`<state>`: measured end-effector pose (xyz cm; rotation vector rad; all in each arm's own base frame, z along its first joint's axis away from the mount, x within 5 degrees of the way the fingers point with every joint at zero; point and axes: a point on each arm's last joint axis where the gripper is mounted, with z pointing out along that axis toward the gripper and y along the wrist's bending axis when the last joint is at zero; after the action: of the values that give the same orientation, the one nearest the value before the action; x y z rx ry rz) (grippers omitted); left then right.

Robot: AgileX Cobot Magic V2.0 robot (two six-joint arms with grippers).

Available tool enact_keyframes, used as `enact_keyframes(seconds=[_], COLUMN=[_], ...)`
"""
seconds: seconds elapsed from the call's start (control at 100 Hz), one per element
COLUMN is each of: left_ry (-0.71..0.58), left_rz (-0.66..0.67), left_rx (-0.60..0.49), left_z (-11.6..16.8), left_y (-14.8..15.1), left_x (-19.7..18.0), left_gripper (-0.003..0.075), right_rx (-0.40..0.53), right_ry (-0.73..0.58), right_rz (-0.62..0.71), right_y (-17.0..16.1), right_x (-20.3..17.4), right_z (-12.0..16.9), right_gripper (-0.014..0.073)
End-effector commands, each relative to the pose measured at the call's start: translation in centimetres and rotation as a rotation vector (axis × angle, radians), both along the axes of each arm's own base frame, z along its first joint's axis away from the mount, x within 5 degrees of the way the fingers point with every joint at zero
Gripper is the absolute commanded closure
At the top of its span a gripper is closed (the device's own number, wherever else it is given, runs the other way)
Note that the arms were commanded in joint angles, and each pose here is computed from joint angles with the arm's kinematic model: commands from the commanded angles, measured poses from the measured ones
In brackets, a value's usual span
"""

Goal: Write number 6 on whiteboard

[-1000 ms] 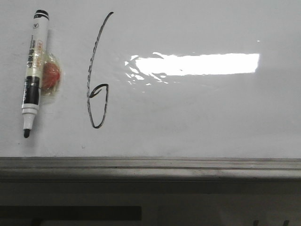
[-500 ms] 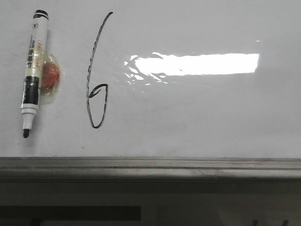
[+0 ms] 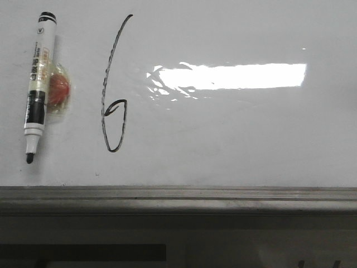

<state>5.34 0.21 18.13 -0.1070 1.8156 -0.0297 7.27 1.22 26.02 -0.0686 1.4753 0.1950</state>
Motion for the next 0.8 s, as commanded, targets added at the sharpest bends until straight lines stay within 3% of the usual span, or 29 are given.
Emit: enact_keyframes(seconds=[0.0,0.06,0.26,0.79], left_ry=[-0.031,-0.031,-0.031,-0.029], left_rz=[0.006,0.006,0.006,0.006], left_rx=[-0.009,-0.009,-0.009,-0.009], left_z=[-0.9,-0.9,-0.9,-0.9], left_y=[0.0,0.0,0.0,0.0], left_x=[0.0,0.0,0.0,0.0], left_gripper=[0.0739,0.0739,0.0739,0.0739], right_rx=[-0.047,-0.085,-0.036,-0.047], right_ry=[-0.059,-0.021,0.092,0.293], right_rz=[-0.089,-0.133,-0.235,-0.278], right_y=[-0.6,-0.9,-1.7,-1.9], right_x=[0.3,0.4,0.1,-1.9], right_z=[0.2,-1.3,-5.5,-8.3], right_gripper=[0.0659,0.0659,0.0659,0.0659])
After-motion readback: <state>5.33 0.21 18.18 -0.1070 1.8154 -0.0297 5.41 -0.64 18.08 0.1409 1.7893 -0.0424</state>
